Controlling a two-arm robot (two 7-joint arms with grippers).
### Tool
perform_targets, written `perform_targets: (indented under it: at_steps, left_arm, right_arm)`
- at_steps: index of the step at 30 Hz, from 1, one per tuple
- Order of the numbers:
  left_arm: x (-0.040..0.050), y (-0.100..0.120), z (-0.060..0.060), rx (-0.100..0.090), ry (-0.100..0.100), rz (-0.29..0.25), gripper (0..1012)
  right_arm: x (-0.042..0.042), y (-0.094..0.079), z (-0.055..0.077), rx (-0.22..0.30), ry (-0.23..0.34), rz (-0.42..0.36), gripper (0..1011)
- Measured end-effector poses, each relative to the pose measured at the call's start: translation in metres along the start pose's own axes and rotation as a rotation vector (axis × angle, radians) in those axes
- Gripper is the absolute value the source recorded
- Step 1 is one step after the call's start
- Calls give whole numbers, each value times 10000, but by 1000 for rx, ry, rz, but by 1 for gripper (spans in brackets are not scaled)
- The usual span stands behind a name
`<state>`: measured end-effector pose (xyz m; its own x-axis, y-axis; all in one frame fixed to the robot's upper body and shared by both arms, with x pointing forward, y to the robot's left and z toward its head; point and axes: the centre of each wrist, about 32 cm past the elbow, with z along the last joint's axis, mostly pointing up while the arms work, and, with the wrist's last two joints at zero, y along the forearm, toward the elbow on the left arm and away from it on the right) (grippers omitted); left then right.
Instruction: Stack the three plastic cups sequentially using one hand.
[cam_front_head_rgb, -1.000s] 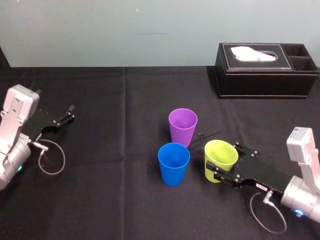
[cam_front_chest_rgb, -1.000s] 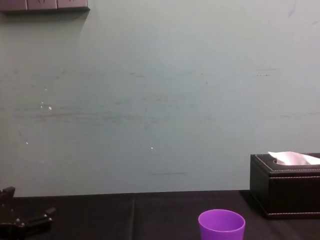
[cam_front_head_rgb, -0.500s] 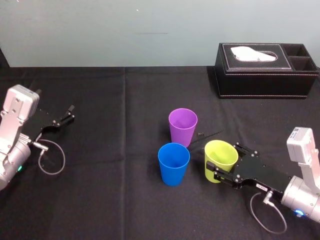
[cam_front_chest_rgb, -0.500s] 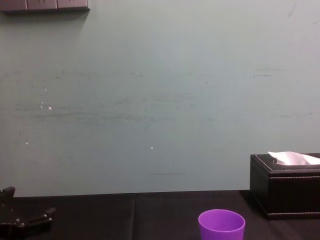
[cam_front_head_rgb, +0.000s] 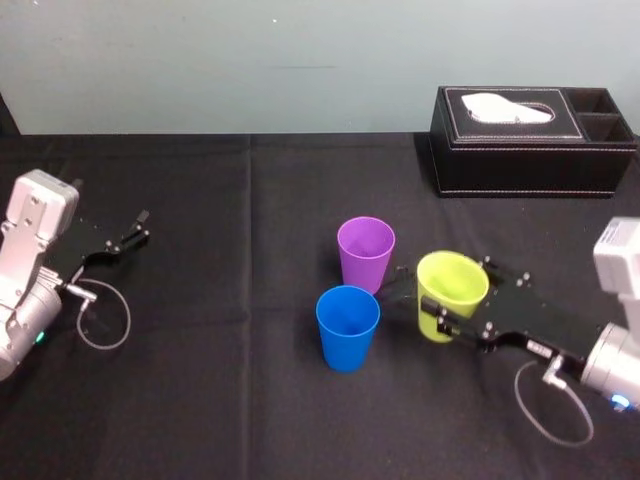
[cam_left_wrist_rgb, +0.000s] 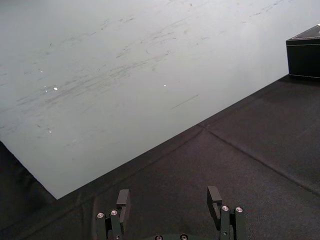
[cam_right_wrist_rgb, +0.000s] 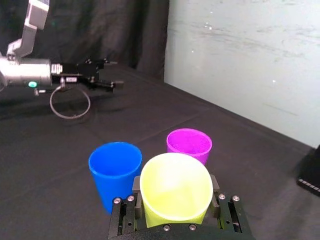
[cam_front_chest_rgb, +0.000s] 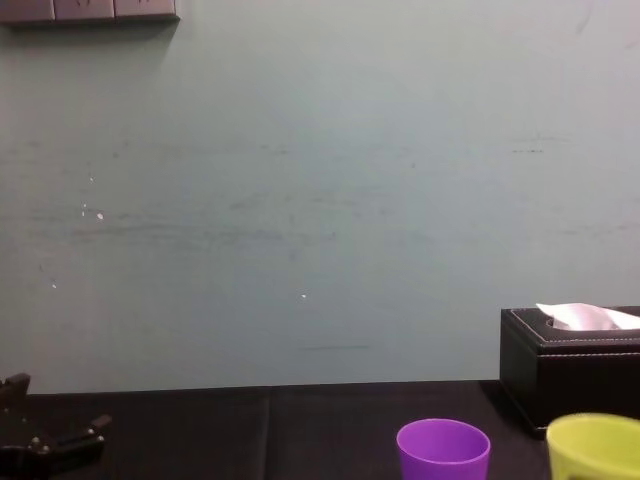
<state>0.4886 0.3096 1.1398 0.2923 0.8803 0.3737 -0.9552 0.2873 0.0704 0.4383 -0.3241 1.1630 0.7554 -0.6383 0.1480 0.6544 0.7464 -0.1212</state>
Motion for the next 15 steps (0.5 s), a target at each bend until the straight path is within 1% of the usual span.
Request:
perform_targets:
  at_steps: [1, 2, 3, 4, 5, 8, 11, 13, 14, 15]
  left_arm:
    - [1, 0, 0, 0, 0, 0, 1011]
    - [0, 0, 0, 0, 0, 0, 1011]
    - [0, 0, 0, 0, 0, 0, 1011]
    - [0, 0, 0, 0, 0, 0, 1011]
    - [0, 0, 0, 0, 0, 0, 1011]
    - [0, 0, 0, 0, 0, 0, 1011]
    - [0, 0, 0, 0, 0, 0, 1011]
    - [1, 0, 0, 0, 0, 0, 1011]
    - [0, 0, 0, 0, 0, 0, 1011]
    - [1, 0, 0, 0, 0, 0, 1011]
  right_arm:
    - [9, -11, 76, -2, 0, -5, 741]
    - [14, -17, 109, -3, 1, -8, 742]
    - [25, -25, 189, -1, 0, -13, 741]
    - [25, -25, 189, -1, 0, -13, 741]
    - [32, -31, 257, 1, 1, -17, 741]
    - [47, -36, 353, 8, 3, -21, 741]
    - [83, -7, 502, 23, 1, -27, 742]
    - [113, 24, 572, 29, -2, -29, 741]
    - [113, 24, 572, 29, -2, -29, 742]
    - [126, 54, 608, 32, -4, -29, 741]
